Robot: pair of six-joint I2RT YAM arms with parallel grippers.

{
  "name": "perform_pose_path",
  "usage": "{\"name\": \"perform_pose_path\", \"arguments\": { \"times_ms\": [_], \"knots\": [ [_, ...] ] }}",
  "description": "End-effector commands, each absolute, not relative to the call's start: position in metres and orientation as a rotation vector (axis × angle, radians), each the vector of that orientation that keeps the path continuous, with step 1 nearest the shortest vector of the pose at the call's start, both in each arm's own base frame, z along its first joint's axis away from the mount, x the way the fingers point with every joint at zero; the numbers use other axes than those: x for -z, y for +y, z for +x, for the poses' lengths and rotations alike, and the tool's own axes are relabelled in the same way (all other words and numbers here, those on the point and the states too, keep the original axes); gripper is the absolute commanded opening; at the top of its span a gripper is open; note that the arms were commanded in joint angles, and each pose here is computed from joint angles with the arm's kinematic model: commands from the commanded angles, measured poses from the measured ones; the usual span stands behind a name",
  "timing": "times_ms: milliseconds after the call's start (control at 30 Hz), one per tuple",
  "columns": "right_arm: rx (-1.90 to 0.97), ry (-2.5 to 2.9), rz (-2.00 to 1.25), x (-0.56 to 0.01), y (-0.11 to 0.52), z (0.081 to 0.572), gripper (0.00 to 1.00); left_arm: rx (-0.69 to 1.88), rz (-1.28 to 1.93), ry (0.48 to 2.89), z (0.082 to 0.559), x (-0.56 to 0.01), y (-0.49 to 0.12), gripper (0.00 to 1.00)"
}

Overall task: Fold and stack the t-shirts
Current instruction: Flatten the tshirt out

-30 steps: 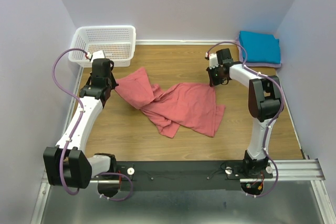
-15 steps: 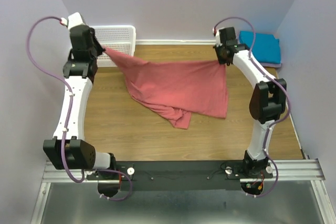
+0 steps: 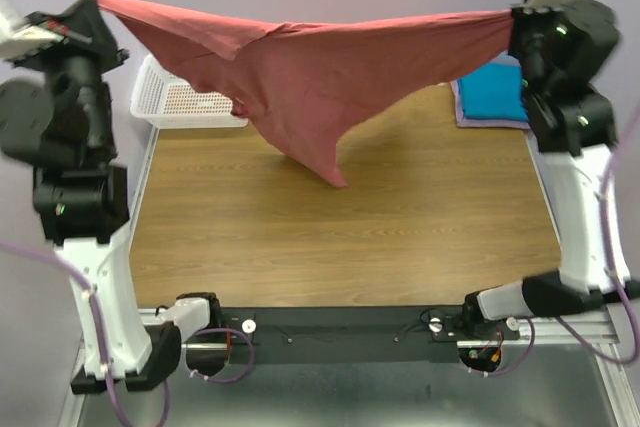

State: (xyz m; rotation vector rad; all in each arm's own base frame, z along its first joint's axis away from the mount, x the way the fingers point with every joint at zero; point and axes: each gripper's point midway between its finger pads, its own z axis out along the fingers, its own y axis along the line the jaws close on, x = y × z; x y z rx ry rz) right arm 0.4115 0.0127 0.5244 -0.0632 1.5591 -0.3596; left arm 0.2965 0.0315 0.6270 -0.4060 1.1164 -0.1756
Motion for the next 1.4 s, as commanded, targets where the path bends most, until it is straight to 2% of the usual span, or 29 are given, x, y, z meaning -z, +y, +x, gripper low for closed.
{"name": "perform_pose_path", "arguments": {
  "times_ms": [0,133,300,400,467,600,700,733,833,867,900,933,1033,1167,1200,1267,1300,1367],
  "knots": [
    [0.332,1.452,-0.133,-0.556,0.01,0.36,0.01,0.174,-0.342,0.881,0.209,-0.694,0.03,0.0],
    [0.308,1.322,-0.177,-0.586,0.004,0.288,0.01,0.158,-0.299,0.738,0.129,-0.725,0.026,0.0],
    [0.29,1.201,-0.227,-0.61,0.002,0.233,0.01,0.106,-0.265,0.602,0.049,-0.745,0.026,0.0],
    [0.284,1.168,-0.245,-0.614,0.002,0.217,0.01,0.09,-0.226,0.577,0.036,-0.749,0.022,0.0],
    [0.296,1.194,-0.273,-0.604,0.004,0.222,0.01,0.07,-0.193,0.6,0.047,-0.747,0.019,0.0],
    [0.354,1.287,-0.289,-0.573,0.0,0.245,0.01,0.072,-0.134,0.712,0.104,-0.727,0.01,0.0],
    [0.412,1.423,-0.34,-0.521,0.001,0.281,0.01,0.113,-0.063,0.856,0.173,-0.691,-0.003,0.0],
    [0.456,1.501,-0.381,-0.489,0.001,0.301,0.01,0.142,-0.034,0.963,0.217,-0.659,-0.009,0.0],
    [0.502,1.598,-0.408,-0.443,0.001,0.33,0.01,0.196,0.023,1.156,0.296,-0.584,-0.021,0.0],
    [0.524,1.688,-0.457,-0.402,0.003,0.347,0.01,0.205,0.03,1.198,0.313,-0.564,-0.023,0.0],
    [0.536,1.713,-0.467,-0.388,0.003,0.357,0.01,0.217,0.056,1.214,0.329,-0.55,-0.026,0.0],
    [0.544,1.745,-0.484,-0.369,0.004,0.366,0.01,0.229,0.051,1.316,0.361,-0.505,-0.026,0.0],
    [0.594,1.83,-0.515,-0.303,0.005,0.398,0.01,0.236,0.054,1.454,0.416,-0.428,-0.026,0.0],
    [0.604,1.925,-0.556,-0.217,0.009,0.442,0.01,0.243,0.033,1.595,0.468,-0.345,-0.026,0.0],
    [0.605,1.913,-0.551,-0.218,0.008,0.444,0.01,0.247,0.025,1.61,0.478,-0.333,-0.025,0.0],
    [0.616,1.968,-0.593,-0.171,0.008,0.468,0.01,0.263,0.0,1.683,0.5,-0.295,-0.026,0.0],
    [0.619,1.958,-0.589,-0.173,0.007,0.47,0.01,0.27,-0.007,1.71,0.506,-0.282,-0.027,0.0],
    [0.629,2.011,-0.625,-0.142,0.006,0.483,0.01,0.288,-0.033,1.75,0.522,-0.259,-0.029,0.0]
  ]
}}
